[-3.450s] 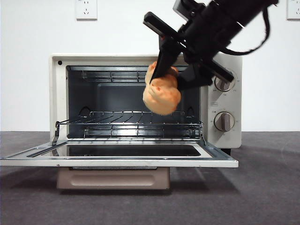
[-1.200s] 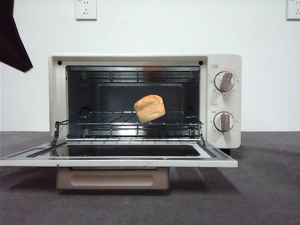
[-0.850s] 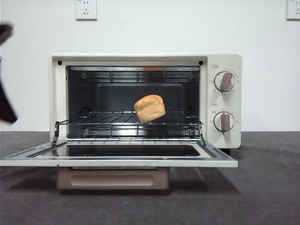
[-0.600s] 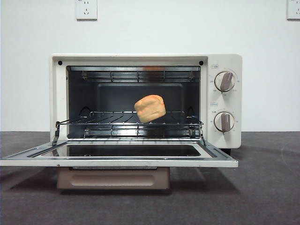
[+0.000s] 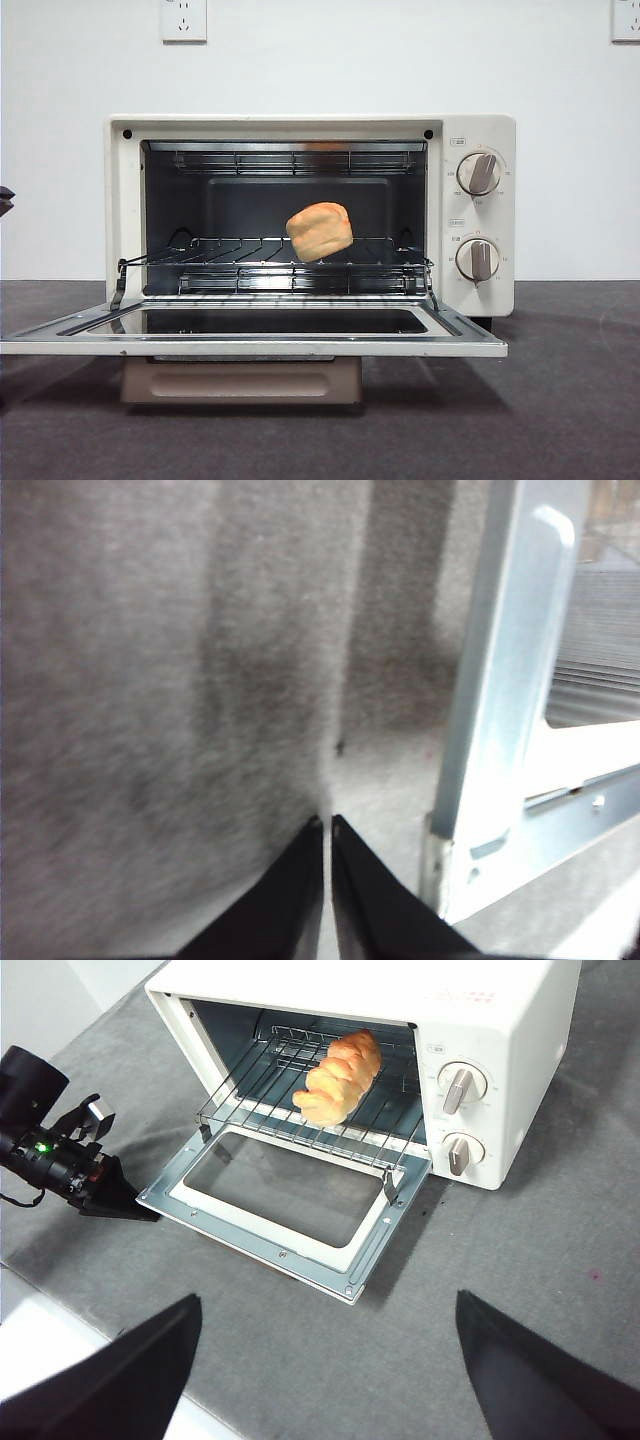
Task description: The left arm flap open the oven, the right arm pick bread and place it into oven, the left arm flap close the oven
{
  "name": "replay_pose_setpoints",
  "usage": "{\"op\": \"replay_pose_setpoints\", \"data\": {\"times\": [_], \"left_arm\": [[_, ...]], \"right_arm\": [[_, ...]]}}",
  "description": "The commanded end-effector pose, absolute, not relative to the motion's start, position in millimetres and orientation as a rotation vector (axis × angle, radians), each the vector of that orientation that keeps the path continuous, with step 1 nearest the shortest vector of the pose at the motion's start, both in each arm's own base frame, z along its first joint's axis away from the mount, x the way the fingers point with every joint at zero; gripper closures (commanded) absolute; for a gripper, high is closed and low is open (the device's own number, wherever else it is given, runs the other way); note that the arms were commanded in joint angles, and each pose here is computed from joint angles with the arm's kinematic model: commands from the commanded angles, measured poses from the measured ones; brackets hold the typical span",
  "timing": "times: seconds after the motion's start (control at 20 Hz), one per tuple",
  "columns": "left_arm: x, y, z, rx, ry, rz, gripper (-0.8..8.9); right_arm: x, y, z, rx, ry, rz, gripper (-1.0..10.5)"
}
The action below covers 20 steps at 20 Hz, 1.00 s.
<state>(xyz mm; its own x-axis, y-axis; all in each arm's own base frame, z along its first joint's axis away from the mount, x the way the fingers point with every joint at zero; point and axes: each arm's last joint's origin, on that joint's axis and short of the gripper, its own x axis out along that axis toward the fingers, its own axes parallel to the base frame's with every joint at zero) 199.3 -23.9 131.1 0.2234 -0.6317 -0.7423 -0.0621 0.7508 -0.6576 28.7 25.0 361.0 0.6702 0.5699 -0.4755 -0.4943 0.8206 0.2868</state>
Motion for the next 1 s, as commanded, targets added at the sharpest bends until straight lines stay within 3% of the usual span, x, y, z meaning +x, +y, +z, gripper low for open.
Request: {"op": "replay_pose_setpoints", "data": {"times": [0.05,0.6,1.0], "left_arm": [[202.1,-25.7,128.7,-0.677,1.302,-0.493,8.0],[206.1,-25.0,133.5,-0.749,1.265,-0.561,7.99],[227.0,-25.3,159.8,-0.779,1.183,-0.603,7.98]], "right_arm": [[27.7,24.4,366.0,0.154,0.564,0.609,5.4],[27.7,24.3,366.0,0.177,0.571,0.602,5.4],[27.7,24.4,366.0,0.186,0.574,0.599,5.4]]}}
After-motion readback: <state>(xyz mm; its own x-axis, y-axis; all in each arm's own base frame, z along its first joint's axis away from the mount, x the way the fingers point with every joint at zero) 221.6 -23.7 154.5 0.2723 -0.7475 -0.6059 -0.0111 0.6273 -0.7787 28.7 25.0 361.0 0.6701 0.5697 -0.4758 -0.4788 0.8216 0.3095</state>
